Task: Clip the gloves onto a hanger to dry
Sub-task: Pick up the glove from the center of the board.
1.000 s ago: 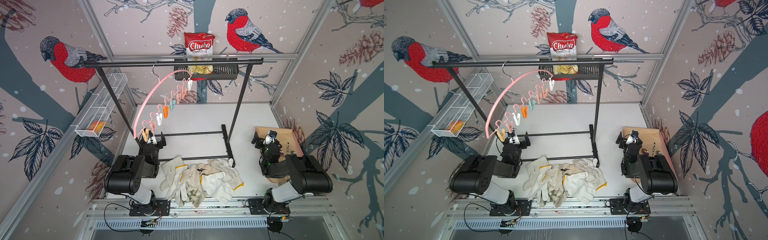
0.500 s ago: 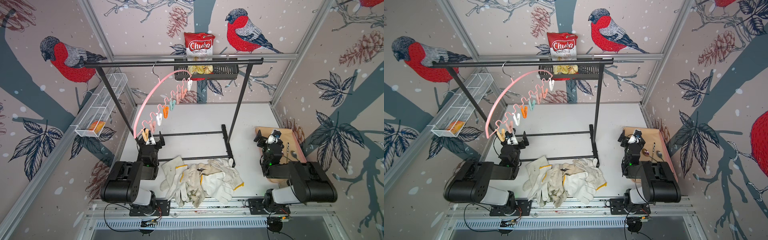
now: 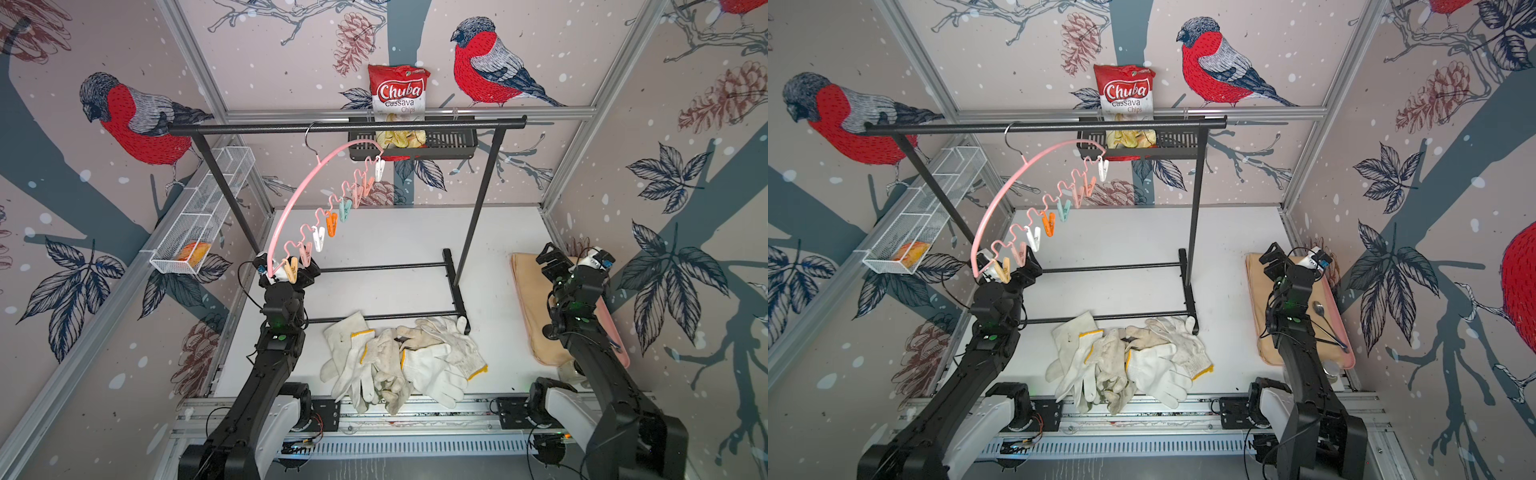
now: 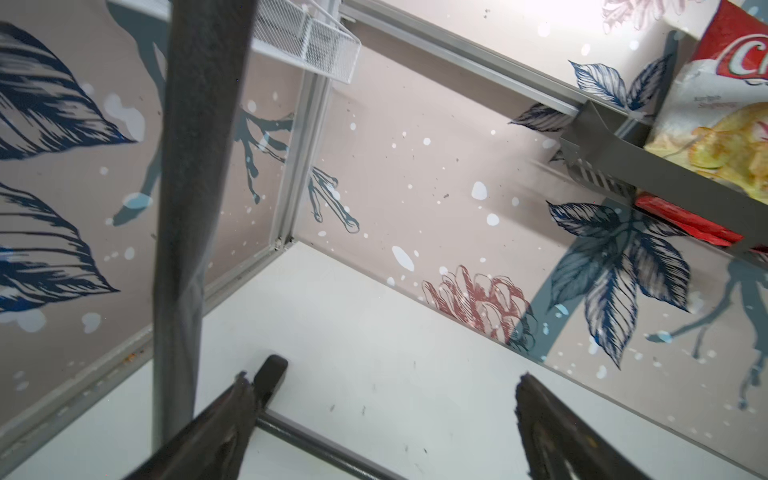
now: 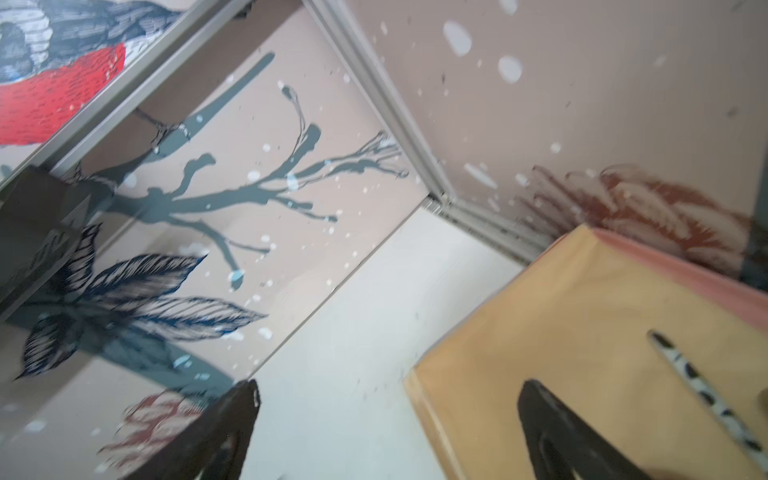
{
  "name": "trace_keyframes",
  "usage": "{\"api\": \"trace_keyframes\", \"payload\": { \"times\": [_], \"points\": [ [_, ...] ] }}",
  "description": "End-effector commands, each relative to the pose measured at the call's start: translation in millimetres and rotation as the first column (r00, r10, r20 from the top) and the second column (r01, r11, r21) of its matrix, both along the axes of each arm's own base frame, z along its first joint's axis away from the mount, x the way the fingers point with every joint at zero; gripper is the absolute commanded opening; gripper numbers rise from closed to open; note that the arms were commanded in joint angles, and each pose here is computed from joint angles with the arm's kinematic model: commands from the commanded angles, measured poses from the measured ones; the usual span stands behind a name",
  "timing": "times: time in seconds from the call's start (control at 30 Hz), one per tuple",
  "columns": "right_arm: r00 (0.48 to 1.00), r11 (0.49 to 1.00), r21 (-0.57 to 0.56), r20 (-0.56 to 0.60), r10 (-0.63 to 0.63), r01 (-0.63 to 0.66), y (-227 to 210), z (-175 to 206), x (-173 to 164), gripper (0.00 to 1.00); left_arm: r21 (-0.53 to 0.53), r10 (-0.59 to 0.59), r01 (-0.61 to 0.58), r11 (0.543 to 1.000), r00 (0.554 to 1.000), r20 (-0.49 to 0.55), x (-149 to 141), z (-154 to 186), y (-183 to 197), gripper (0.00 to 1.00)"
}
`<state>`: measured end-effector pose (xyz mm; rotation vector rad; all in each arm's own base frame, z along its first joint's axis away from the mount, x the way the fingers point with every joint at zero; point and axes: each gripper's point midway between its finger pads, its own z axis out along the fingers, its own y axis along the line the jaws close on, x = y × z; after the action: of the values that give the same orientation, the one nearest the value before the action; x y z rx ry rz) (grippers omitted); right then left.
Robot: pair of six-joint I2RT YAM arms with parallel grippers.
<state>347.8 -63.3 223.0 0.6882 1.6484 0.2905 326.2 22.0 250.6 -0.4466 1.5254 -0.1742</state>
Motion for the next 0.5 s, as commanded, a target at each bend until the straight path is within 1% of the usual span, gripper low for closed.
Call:
{"api": "trace_keyframes", "payload": {
  "times": [0.0, 0.07, 0.17, 0.27, 0.37, 0.43, 0.47],
  "points": [
    [0.976, 0.980, 0.067, -0.101, 0.192, -0.186, 42, -13, -13, 0.96, -0.106, -0.192, 0.181, 0.978, 0.977, -0.098, -11, -29, -33, 0.91],
    [0.967, 0.972, 0.051, -0.098, 0.235, -0.231, 59, -1, -21, 0.95, -0.144, -0.211, 0.193, 0.971, 0.969, -0.128, -20, -34, -38, 0.87],
    [0.948, 0.957, 0.030, -0.136, 0.289, -0.288, 88, 7, -34, 0.94, -0.157, -0.208, 0.184, 0.970, 0.967, -0.147, -38, -37, -39, 0.87],
    [0.912, 0.928, 0.028, -0.175, 0.371, -0.372, 123, 5, -49, 0.93, -0.171, -0.194, 0.166, 0.971, 0.968, -0.159, -54, -38, -36, 0.88],
    [0.872, 0.897, 0.025, -0.226, 0.435, -0.442, 153, -2, -63, 0.89, -0.179, -0.188, 0.163, 0.970, 0.973, -0.134, -62, -28, -34, 0.89],
    [0.842, 0.871, 0.024, -0.246, 0.480, -0.490, 173, -4, -73, 0.88, -0.162, -0.186, 0.164, 0.973, 0.974, -0.127, -63, -19, -34, 0.90],
    [0.829, 0.861, 0.023, -0.257, 0.497, -0.508, 182, -5, -78, 0.88, -0.136, -0.198, 0.181, 0.974, 0.972, -0.127, -63, -14, -36, 0.91]
  ]
}}
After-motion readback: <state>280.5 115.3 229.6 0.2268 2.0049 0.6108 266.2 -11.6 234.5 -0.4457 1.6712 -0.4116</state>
